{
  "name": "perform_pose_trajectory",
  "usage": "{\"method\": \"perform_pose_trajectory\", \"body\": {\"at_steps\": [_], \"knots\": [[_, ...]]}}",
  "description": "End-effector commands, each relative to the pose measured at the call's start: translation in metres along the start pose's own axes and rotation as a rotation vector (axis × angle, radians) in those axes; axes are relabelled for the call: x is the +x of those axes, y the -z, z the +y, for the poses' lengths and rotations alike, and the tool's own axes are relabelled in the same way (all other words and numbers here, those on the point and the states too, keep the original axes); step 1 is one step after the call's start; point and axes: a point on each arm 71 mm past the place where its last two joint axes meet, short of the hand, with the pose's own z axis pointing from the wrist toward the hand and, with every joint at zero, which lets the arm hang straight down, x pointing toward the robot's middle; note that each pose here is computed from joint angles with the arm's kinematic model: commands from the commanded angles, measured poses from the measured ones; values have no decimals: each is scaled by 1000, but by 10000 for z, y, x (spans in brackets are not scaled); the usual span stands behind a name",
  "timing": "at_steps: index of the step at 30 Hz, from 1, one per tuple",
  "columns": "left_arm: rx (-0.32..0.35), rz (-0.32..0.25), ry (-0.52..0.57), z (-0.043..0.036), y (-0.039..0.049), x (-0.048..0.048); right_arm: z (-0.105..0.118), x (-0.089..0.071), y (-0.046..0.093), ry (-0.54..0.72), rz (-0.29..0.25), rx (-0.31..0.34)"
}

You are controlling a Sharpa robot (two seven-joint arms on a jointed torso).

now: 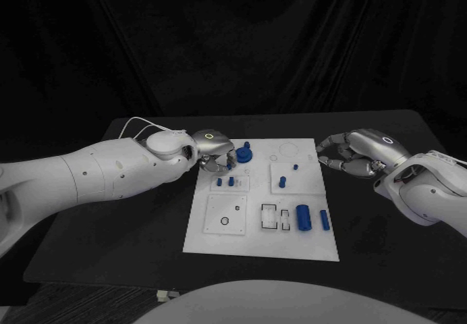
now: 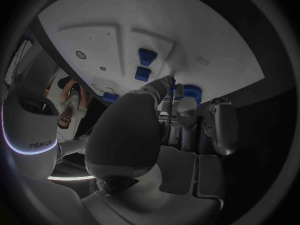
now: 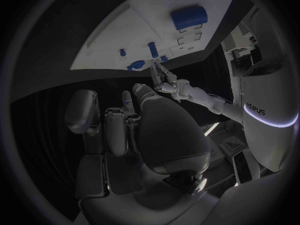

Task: Assemble the parts on the task board

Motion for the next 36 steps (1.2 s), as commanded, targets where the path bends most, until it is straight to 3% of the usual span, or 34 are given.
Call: {"method": "perform_pose_trajectory", "body": {"at_steps": [1, 20, 36], "knots": [[3, 3, 2, -14, -14, 8, 3, 11, 4, 0, 5, 3], [-5, 31, 14, -23, -24, 92, 2, 17, -1, -1, 10, 4], [-46, 45, 18, 18, -17, 141, -1, 17, 4, -1, 12, 6]]}}
